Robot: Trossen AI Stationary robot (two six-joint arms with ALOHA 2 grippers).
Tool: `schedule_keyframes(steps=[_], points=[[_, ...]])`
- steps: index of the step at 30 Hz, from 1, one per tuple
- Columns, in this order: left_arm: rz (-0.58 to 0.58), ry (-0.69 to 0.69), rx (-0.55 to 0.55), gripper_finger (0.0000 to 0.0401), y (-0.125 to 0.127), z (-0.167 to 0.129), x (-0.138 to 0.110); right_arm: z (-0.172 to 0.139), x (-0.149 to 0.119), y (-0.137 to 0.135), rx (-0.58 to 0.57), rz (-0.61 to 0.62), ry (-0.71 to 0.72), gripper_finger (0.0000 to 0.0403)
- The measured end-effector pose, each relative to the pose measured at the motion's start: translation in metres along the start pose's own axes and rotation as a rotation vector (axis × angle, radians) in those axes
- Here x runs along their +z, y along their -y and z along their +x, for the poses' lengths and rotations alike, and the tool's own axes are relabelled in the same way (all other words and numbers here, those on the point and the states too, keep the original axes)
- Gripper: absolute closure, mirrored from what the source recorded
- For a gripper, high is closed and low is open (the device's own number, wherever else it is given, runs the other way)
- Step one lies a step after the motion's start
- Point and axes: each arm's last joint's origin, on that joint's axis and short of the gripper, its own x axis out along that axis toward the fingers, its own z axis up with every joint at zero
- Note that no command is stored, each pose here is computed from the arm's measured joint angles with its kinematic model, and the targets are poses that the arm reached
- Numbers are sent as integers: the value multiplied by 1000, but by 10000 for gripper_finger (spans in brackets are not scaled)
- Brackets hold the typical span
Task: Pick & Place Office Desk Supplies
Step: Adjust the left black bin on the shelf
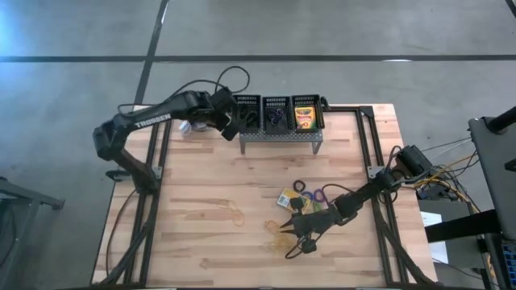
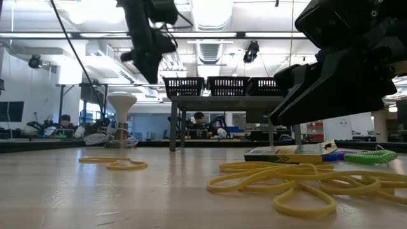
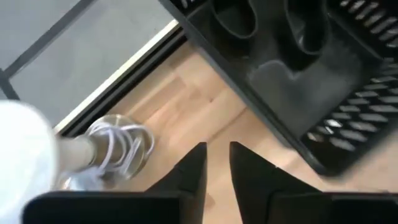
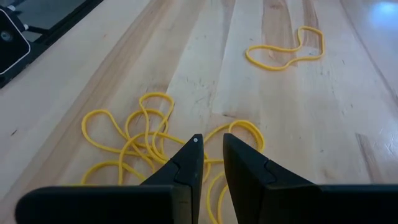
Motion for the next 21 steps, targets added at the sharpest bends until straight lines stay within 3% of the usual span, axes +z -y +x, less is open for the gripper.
schedule_keyframes(steps=[9,21], points=[[9,119,-31,379,5,11,6,0,0,0,-5,-10,3,346],[1,147,-61,389,8,12,10,0,0,1,-7,-4,2,346]])
